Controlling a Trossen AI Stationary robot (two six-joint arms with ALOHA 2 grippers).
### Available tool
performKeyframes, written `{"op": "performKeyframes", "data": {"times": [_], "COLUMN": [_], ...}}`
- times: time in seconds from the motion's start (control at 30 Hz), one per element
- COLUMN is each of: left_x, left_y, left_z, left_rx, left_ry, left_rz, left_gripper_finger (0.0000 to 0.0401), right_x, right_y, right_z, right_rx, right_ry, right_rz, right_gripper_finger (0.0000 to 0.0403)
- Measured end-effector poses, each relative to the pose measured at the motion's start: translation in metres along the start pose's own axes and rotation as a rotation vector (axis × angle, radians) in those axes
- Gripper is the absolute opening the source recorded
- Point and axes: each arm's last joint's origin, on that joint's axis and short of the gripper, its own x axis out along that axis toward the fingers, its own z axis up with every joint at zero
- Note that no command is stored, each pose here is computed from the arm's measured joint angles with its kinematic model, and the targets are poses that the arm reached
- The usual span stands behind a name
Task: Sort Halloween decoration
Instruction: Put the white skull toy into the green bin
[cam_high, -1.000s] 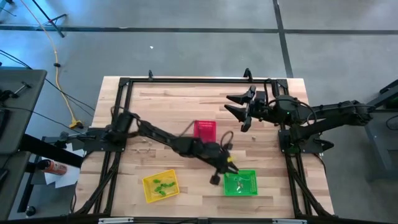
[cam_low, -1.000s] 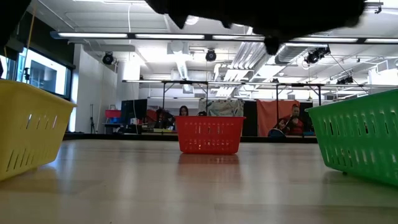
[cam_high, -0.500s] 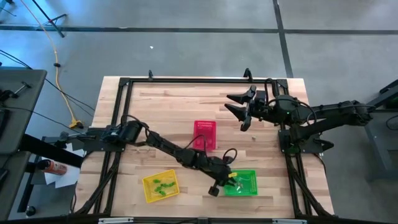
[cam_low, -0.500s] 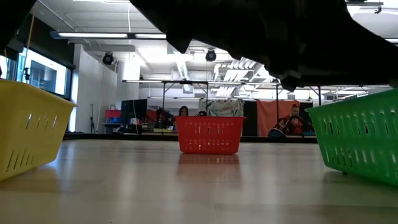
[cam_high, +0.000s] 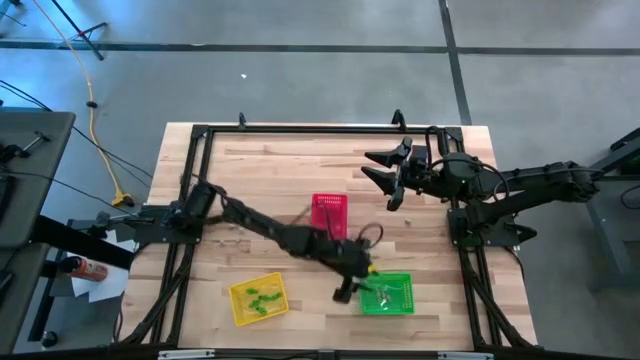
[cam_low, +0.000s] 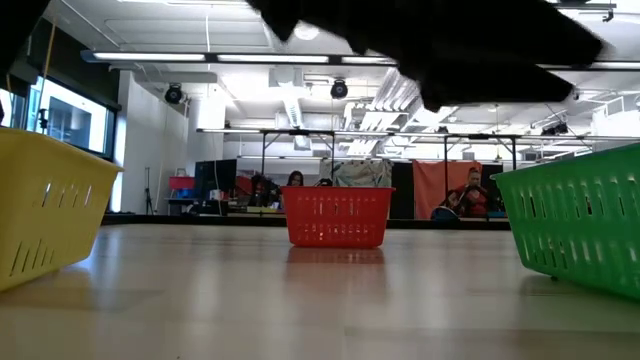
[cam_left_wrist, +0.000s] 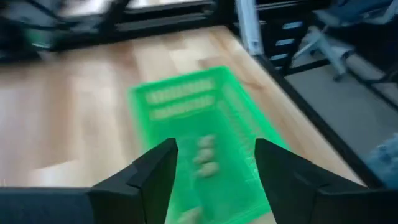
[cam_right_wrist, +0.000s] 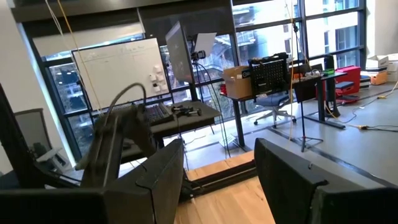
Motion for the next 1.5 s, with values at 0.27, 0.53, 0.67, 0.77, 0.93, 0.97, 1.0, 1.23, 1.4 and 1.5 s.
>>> {"op": "performKeyframes", "data": {"times": [0.27,0.53,0.67,0.77,0.93,0.97,1.0,1.23,1.4,1.5], "left_x": [-0.097,-0.189,-0.227,-0.252,-0.280,-0.283,-0.286,-0.292,-0.292,-0.292], "left_y": [0.052,0.072,0.057,0.042,0.030,0.030,0.029,0.026,0.026,0.026], "left_z": [0.042,0.046,0.023,0.006,-0.013,-0.013,-0.014,-0.013,-0.013,-0.013], "left_rx": [-0.034,-0.187,-0.260,-0.293,-0.287,-0.276,-0.259,-0.187,-0.186,-0.185], "left_ry": [0.158,0.102,-0.112,-0.304,-0.533,-0.561,-0.579,-0.594,-0.592,-0.593], "left_rz": [0.184,0.290,0.333,0.377,0.412,0.413,0.417,0.431,0.431,0.431], "left_gripper_finger": [0.0214,0.0212,0.0211,0.0211,0.0211,0.0211,0.0211,0.0211,0.0211,0.0211], "right_x": [-0.001,-0.002,-0.002,-0.002,0.007,0.009,0.012,0.020,0.019,0.019], "right_y": [0.000,0.001,0.001,0.001,0.007,0.008,0.010,0.012,0.010,0.010], "right_z": [0.003,0.007,0.007,0.007,-0.004,-0.008,-0.012,-0.024,-0.022,-0.023], "right_rx": [0.006,-0.008,-0.007,-0.006,0.013,0.001,-0.013,-0.067,-0.065,-0.070], "right_ry": [-0.023,-0.057,-0.057,-0.056,-0.003,0.023,0.036,0.075,0.066,0.069], "right_rz": [0.003,0.009,0.009,0.027,0.131,0.146,0.158,0.166,0.160,0.160], "right_gripper_finger": [0.0193,0.0193,0.0193,0.0193,0.0193,0.0193,0.0193,0.0193,0.0193,0.0193]}}
